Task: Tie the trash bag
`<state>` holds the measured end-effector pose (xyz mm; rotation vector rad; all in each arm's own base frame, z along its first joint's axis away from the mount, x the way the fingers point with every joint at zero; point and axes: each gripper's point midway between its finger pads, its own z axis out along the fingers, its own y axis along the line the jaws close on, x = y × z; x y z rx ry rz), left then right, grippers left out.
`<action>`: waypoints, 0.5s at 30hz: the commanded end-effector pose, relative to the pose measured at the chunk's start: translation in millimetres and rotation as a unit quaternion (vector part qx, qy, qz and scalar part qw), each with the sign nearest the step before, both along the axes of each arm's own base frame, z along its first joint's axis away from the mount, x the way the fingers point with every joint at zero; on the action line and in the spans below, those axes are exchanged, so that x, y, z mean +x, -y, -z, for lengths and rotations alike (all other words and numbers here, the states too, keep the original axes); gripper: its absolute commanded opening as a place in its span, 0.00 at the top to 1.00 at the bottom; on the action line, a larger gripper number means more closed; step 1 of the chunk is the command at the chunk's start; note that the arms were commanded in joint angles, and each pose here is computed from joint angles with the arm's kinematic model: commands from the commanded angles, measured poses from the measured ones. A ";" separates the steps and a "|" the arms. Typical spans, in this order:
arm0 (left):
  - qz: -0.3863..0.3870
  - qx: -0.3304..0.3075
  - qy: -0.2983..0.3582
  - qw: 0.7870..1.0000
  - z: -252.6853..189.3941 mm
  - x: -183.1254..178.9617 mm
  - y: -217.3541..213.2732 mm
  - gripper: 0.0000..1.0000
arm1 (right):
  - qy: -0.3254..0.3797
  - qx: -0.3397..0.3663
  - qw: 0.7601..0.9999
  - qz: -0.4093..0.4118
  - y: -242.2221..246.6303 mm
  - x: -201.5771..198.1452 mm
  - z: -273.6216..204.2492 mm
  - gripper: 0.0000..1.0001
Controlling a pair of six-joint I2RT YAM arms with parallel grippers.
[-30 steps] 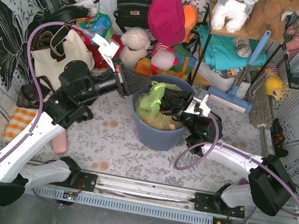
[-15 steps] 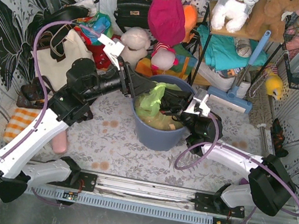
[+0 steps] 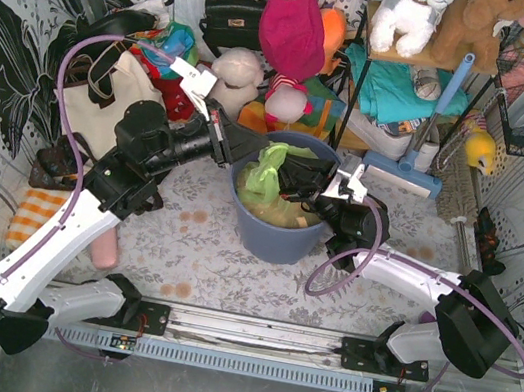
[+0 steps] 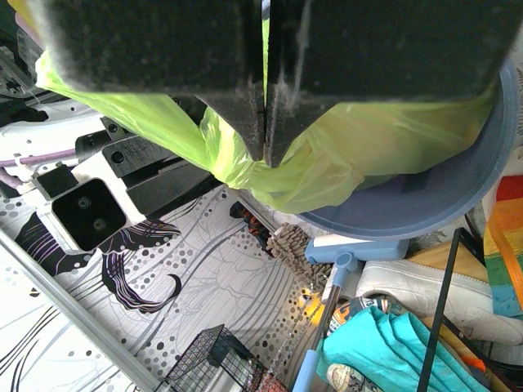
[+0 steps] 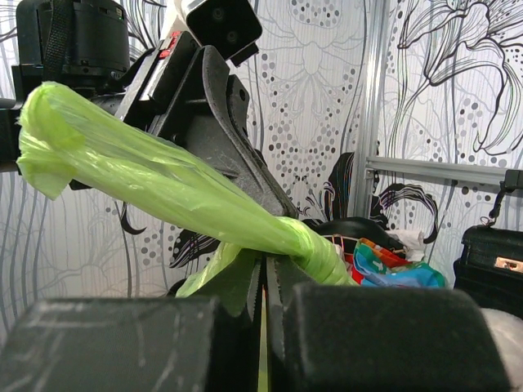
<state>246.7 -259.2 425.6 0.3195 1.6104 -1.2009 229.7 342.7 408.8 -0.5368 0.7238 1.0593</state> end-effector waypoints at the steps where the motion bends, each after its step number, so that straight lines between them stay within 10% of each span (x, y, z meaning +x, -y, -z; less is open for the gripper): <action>1: -0.008 -0.019 0.039 0.999 -25.4 -6.6 -6.0 1.00 | 0.037 0.033 0.999 0.002 13.4 -11.8 -26.8 1.00; 15: -0.029 -0.026 0.064 0.997 -46.7 -12.8 -18.2 1.00 | 0.039 0.035 0.999 0.003 14.1 -12.4 -26.7 1.00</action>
